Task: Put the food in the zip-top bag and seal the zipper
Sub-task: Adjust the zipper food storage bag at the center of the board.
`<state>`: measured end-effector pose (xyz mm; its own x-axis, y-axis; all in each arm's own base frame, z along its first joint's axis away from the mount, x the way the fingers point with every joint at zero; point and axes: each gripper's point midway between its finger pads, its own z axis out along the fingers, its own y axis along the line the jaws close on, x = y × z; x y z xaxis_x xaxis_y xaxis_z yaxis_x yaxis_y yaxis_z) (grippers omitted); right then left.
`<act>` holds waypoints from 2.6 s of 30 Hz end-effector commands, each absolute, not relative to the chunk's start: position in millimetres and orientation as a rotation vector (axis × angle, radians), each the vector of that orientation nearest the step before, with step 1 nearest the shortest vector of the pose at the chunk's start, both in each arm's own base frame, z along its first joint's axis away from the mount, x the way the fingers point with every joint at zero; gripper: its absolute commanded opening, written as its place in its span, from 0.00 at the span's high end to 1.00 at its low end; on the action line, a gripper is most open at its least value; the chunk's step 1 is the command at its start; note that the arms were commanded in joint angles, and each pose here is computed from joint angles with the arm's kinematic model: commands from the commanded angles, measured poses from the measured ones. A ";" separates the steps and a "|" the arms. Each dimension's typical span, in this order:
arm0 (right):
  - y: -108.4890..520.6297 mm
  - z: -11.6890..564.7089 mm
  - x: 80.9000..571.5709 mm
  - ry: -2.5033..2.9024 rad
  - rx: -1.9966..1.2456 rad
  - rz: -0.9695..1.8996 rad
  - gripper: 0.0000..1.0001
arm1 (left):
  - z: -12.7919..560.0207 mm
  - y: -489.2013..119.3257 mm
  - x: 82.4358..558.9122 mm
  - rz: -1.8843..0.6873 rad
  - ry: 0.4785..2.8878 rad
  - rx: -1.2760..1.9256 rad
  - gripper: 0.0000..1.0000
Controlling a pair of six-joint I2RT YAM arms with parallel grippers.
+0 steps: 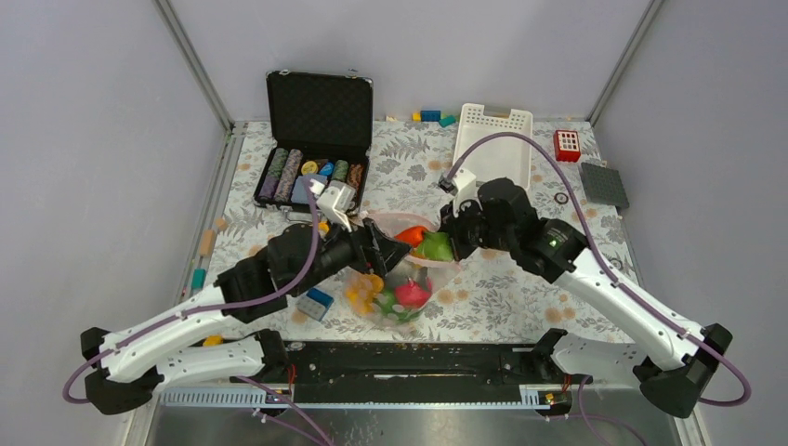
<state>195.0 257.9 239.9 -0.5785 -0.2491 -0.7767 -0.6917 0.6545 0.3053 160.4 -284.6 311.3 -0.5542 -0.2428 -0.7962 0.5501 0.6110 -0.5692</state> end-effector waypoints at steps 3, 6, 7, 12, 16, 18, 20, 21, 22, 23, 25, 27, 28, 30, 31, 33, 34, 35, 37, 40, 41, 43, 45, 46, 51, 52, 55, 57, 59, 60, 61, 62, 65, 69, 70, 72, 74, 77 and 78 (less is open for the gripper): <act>267.6 295.8 200.6 1.908 -0.900 0.786 1.00 | 338.0 -248.6 156.4 -0.992 1.749 0.290 0.16; 270.7 296.7 201.0 1.886 -0.950 0.780 1.00 | 336.8 -228.1 154.9 -0.943 1.733 0.280 0.02; 269.8 297.5 202.0 1.878 -0.966 0.766 1.00 | 334.1 -220.0 155.7 -0.915 1.733 0.268 0.01; 258.4 300.6 213.6 1.914 -0.975 0.667 1.00 | 301.2 -190.3 159.3 -0.764 1.727 0.300 0.01; 249.1 303.8 222.5 1.912 -1.004 0.631 1.00 | 301.0 -195.0 149.7 -0.812 1.529 0.434 0.01; 246.1 309.4 223.9 1.907 -1.028 0.648 1.00 | 298.5 -199.5 147.0 -0.810 1.468 0.495 0.01; 243.1 311.6 224.8 1.924 -1.058 0.662 1.00 | 295.5 -205.1 138.8 -0.805 1.438 0.609 0.01; 241.8 311.3 226.1 1.927 -1.085 0.659 1.00 | 294.4 -207.4 135.4 -0.804 1.421 0.654 0.01; 241.1 307.0 227.5 1.941 -1.105 0.658 1.00 | 295.4 -207.9 135.9 -0.799 1.409 0.661 0.02; 240.9 304.0 228.8 1.937 -1.134 0.653 1.00 | 297.5 -209.4 137.5 -0.790 1.387 0.664 0.01; 244.6 297.7 223.0 1.888 -1.248 0.688 1.00 | 299.6 -212.6 143.0 -0.768 1.366 0.666 0.01; 247.7 296.6 214.0 1.827 -1.351 0.726 1.00 | 305.7 -219.6 146.2 -0.749 1.335 0.715 0.02; 249.1 298.2 212.1 1.813 -1.368 0.739 1.00 | 306.6 -224.0 150.4 -0.738 1.330 0.730 0.02; 249.7 301.5 216.8 1.821 -1.353 0.730 1.00 | 304.6 -233.9 160.4 -0.735 1.342 0.760 0.01; 249.2 302.7 219.6 1.831 -1.340 0.721 1.00 | 301.6 -244.2 162.2 -0.768 1.356 0.806 0.02; 248.6 302.6 223.6 1.854 -1.316 0.718 1.00 | 298.7 -251.8 169.1 -0.805 1.373 0.842 0.05; 248.8 301.2 224.5 1.868 -1.307 0.721 1.00 | 297.6 -256.3 174.0 -0.824 1.376 0.851 0.06; 248.9 299.7 224.7 1.879 -1.300 0.725 1.00 | 297.6 -259.3 176.4 -0.845 1.374 0.858 0.06; 248.6 295.1 222.6 1.889 -1.304 0.734 1.00 | 299.8 -262.2 181.9 -0.859 1.360 0.857 0.08; 246.2 288.2 217.9 1.892 -1.324 0.740 1.00 | 303.6 -263.3 188.0 -0.855 1.343 0.858 0.09; 245.5 286.3 216.3 1.886 -1.336 0.741 1.00 | 303.9 -263.8 189.2 -0.856 1.338 0.863 0.10; 244.8 284.7 213.4 1.879 -1.349 0.745 1.00 | 304.0 -263.5 193.5 -0.852 1.331 0.863 0.11; 245.3 283.3 209.2 1.865 -1.375 0.762 1.00 | 306.0 -263.6 197.7 -0.861 1.324 0.856 0.14; 245.3 282.2 208.9 1.862 -1.381 0.765 1.00 | 307.0 -264.3 199.0 -0.869 1.320 0.860 0.18; 244.2 279.1 210.3 1.870 -1.394 0.752 1.00 | 306.2 -269.9 196.4 -0.948 1.315 0.909 0.46; 244.3 279.5 210.0 1.868 -1.396 0.752 1.00 | 305.6 -270.8 196.2 -0.953 1.312 0.915 0.52; 243.8 278.6 209.4 1.864 -1.408 0.750 1.00 | 307.8 -272.4 192.8 -0.973 1.288 0.939 0.62; 242.4 276.8 207.9 1.862 -1.423 0.746 1.00 | 311.5 -273.5 187.3 -0.988 1.255 0.963 0.67; 240.7 274.6 207.1 1.868 -1.434 0.740 1.00 | 315.7 -273.4 181.4 -0.999 1.222 0.985 0.73; 239.4 273.1 206.4 1.871 -1.440 0.735 1.00 | 317.5 -273.2 178.5 -1.004 1.206 0.994 0.77; 238.8 272.3 207.4 1.872 -1.440 0.727 1.00 | 319.8 -272.9 175.9 -1.008 1.189 1.001 0.86; 238.1 270.6 208.5 1.876 -1.443 0.717 1.00 | 321.5 -272.6 173.6 -1.012 1.178 1.006 0.98; 235.6 270.9 214.3 1.884 -1.435 0.677 1.00 | 323.7 -271.7 169.2 -1.020 1.158 1.016 1.00; 224.2 273.5 228.2 1.893 -1.411 0.545 0.73 | 327.4 -269.4 164.4 -1.022 1.140 1.019 1.00; 219.7 274.6 231.1 1.892 -1.407 0.503 0.64 | 328.2 -268.5 163.1 -1.023 1.139 1.019 1.00; 211.7 278.1 234.8 1.873 -1.407 0.436 0.50 | 330.5 -266.2 160.2 -1.025 1.142 1.016 1.00; 207.2 284.2 233.7 1.842 -1.412 0.405 0.39 | 330.3 -265.2 158.0 -1.036 1.151 1.014 1.00; 207.7 296.2 226.5 1.769 -1.421 0.423 0.33 | 327.1 -266.0 155.9 -1.058 1.160 1.014 1.00; 209.5 300.1 224.3 1.740 -1.418 0.435 0.30 | 326.2 -266.5 155.0 -1.064 1.160 1.016 1.00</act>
